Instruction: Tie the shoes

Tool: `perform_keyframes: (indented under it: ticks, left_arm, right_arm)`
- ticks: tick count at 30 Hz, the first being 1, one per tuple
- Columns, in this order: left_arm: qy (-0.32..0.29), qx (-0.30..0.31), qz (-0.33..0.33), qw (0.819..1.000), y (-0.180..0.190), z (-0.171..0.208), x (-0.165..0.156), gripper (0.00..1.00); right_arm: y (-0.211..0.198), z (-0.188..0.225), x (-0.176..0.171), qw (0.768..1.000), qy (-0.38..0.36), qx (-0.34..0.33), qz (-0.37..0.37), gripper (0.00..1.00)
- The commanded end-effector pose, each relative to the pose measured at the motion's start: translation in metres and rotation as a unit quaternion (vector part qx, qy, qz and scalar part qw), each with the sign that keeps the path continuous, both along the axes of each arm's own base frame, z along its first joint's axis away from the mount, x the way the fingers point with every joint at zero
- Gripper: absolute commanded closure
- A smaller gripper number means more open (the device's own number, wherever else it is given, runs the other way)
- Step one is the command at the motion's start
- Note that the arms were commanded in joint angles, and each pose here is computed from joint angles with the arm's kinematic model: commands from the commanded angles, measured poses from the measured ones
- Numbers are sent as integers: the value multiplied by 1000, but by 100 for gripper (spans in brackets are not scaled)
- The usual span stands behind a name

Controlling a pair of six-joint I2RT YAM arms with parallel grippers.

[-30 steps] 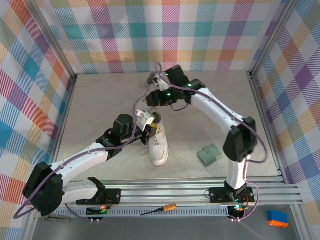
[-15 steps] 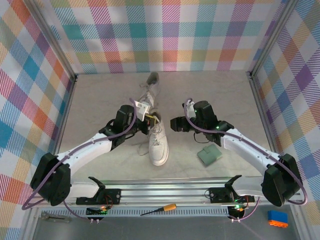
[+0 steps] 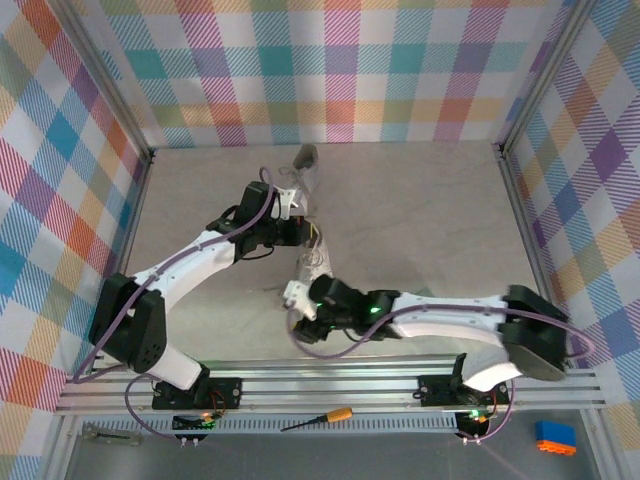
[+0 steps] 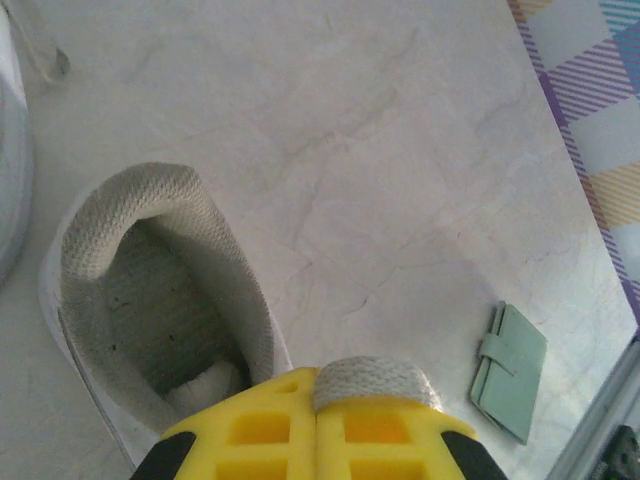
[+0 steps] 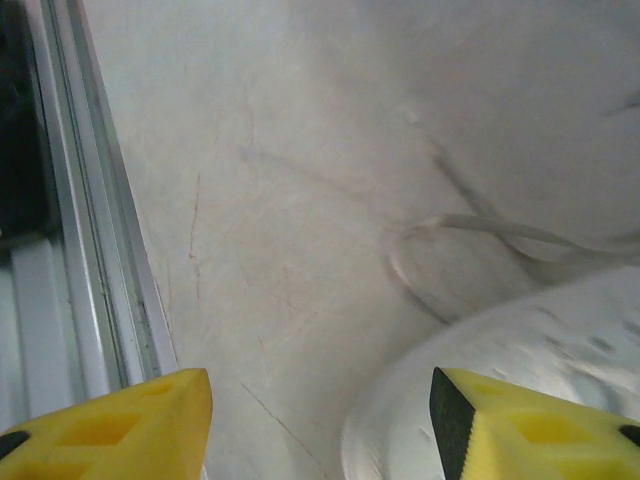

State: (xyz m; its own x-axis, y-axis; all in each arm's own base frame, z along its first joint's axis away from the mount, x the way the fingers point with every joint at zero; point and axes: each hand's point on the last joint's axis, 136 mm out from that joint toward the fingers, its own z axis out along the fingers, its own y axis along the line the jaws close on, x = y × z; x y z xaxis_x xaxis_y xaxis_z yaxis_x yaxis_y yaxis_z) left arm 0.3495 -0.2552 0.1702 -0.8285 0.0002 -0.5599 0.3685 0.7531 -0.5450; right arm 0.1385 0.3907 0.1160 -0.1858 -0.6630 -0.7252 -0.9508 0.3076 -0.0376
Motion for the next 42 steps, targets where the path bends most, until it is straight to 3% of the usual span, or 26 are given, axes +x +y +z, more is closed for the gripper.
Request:
perform_keyframes:
  ticks: [1,9,20,35,42]
  left_arm:
    - [73,-11,-9,997,3,-8,-8,100]
    - [133,-26,-47,990,0,-23,-2,100]
    - [155,-23,-49,986,-2,-41,15,100]
    - [150,-23,-47,987,-1,-40,22,100]
    - [149,-25,-46,988,0,-39,23,100]
  right_arm:
    - [42,8,13,997,-65,11,33,41]
    - [102,-23,51,998,-58,-9,26,42]
    - [115,-56,98,1000,1,-26,2,42]
    - [104,-100,102,991,102,-89,0,42]
    - [96,-119,87,982,146,-121,14,52]
